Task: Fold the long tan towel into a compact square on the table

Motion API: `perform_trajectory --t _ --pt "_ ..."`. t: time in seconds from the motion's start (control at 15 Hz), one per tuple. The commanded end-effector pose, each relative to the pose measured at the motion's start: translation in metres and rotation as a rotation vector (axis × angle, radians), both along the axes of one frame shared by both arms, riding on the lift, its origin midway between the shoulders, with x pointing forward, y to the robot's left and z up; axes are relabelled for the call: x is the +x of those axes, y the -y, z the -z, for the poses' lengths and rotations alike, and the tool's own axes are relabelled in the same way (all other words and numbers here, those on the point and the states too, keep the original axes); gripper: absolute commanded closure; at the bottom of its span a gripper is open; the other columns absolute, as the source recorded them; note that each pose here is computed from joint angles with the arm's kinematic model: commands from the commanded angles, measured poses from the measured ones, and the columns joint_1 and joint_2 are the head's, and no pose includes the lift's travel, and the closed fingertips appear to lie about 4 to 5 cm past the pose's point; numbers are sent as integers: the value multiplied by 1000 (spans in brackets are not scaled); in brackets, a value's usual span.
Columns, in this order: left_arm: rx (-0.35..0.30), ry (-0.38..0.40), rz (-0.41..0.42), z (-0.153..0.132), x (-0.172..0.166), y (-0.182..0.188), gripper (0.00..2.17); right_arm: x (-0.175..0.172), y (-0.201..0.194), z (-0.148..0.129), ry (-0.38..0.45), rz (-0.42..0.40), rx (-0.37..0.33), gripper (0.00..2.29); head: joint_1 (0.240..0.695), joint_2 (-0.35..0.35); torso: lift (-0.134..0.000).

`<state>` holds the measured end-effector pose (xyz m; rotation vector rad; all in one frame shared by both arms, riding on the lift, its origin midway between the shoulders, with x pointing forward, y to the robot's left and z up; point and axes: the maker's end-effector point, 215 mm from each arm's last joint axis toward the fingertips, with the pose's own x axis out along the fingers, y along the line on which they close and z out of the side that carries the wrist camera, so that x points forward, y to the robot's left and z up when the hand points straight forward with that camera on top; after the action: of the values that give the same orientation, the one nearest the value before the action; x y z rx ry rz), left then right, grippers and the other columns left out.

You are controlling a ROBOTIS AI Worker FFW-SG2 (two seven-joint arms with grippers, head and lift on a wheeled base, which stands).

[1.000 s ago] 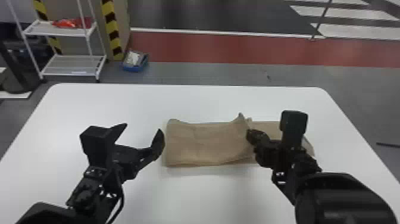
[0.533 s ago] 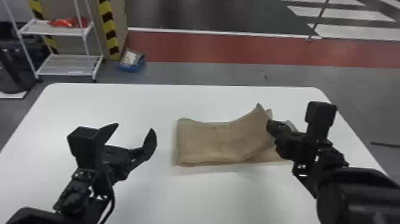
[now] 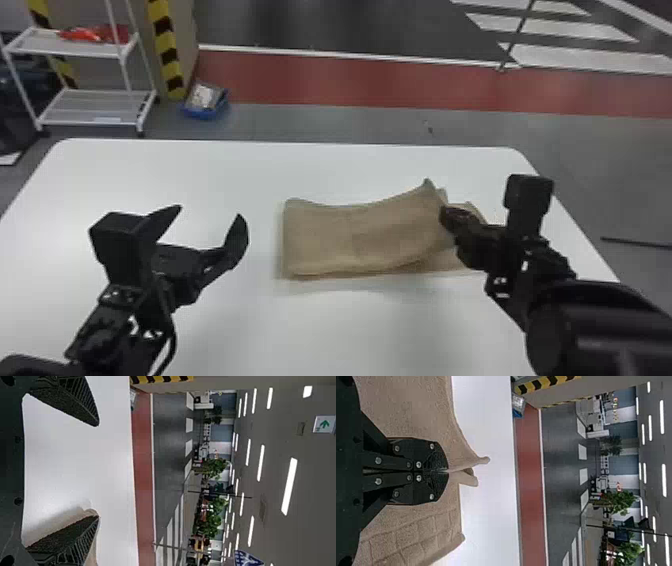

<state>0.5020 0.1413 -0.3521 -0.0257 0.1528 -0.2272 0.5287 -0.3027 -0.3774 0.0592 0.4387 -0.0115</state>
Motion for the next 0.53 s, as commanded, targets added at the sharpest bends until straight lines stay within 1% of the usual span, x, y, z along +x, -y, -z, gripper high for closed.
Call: perform_trajectory --t 0.0,0.2,0.33,0.4,0.47 --pt "1 -4 0 1 -2 -1 36 -1 28 -15 15 32 -15 1177 695 -166 -123" --pt "1 -4 3 1 -2 2 36 -1 30 23 -50 26 -30 1177 695 -198 -123" --pt "4 -2 4 1 -2 2 36 3 26 27 -47 19 -35 1177 695 -203 -123" --pt "5 -3 5 1 -1 2 36 4 24 24 -39 13 -32 1177 695 -204 -123" --pt "10 -7 3 3 -1 1 36 5 22 15 -21 3 -28 1180 695 -203 -123"
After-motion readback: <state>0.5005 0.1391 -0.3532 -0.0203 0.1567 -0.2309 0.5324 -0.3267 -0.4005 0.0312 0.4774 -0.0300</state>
